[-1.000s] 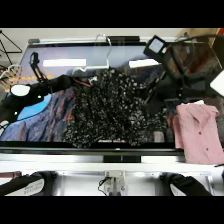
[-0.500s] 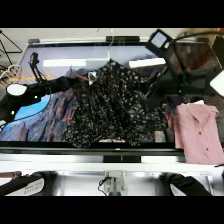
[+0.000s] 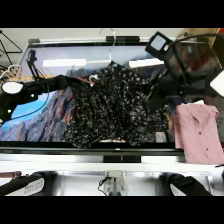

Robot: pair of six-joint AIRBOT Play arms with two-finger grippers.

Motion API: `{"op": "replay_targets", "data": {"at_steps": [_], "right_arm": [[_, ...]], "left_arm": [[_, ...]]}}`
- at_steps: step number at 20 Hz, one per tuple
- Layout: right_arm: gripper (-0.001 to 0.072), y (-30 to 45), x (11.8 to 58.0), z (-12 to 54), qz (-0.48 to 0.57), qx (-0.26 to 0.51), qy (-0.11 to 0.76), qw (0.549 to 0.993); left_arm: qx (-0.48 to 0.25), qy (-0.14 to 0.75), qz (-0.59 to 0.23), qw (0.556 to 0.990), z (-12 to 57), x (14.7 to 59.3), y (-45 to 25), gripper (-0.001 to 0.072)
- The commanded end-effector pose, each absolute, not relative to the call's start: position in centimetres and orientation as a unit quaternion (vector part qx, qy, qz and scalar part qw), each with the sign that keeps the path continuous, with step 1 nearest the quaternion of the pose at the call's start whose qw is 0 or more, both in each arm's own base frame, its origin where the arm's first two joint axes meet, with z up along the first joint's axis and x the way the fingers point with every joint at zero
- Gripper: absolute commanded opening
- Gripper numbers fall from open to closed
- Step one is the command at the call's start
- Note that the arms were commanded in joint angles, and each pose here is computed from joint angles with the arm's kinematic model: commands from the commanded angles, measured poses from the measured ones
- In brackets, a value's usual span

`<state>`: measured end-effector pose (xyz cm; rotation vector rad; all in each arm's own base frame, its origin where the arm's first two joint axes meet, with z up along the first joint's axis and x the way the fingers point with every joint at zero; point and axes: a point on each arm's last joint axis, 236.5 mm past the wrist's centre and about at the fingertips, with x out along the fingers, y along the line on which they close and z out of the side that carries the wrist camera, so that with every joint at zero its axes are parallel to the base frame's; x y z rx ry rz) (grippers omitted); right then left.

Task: Fold the shirts.

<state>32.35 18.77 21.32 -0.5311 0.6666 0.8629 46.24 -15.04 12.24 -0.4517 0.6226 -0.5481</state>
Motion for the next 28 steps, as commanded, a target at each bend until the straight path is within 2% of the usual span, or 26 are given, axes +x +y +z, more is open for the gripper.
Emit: {"op": "replay_targets", "data": {"at_steps": [1,7,11,15,17,20,23,25,28], "right_arm": [[0.0057,18.4,31.3,20.4,0.415,-0.257,0.336,0.805],[0.0056,18.4,31.2,20.4,0.416,-0.26,0.335,0.804],[0.0056,19.4,31.4,20.9,0.421,-0.257,0.321,0.809],[0.0056,22.8,32.1,21.7,0.423,-0.225,0.297,0.826],[0.0056,23.4,33.6,23.1,0.405,-0.191,0.272,0.852],[0.0056,22.7,35.8,26.7,0.363,-0.171,0.21,0.892],[0.0055,21.8,36.6,28.5,0.333,-0.163,0.194,0.908],[0.0055,22.4,36.6,29.9,0.34,-0.14,0.173,0.914],[0.0056,23.0,36.0,31.9,0.349,-0.113,0.143,0.919]], "left_arm": [[-0.219,0.277,-0.267,0.897,14.8,47.0,-14.8,0.005],[-0.213,0.252,-0.285,0.9,18.2,47.3,-15.2,0.005],[-0.186,0.245,-0.355,0.883,22.2,44.9,-18.3,0.005],[-0.14,0.159,-0.432,0.877,31.8,41.2,-23.5,0.005],[-0.119,0.106,-0.465,0.871,37.0,38.6,-25.4,0.005],[-0.099,0.037,-0.481,0.87,43.2,35.8,-25.4,0.0049],[-0.085,-0.017,-0.477,0.875,47.7,33.4,-24.0,0.0049],[-0.086,-0.005,-0.461,0.883,47.5,33.6,-23.3,0.005],[-0.066,0.084,-0.433,0.895,42.5,35.6,-23.0,0.0052]]}}
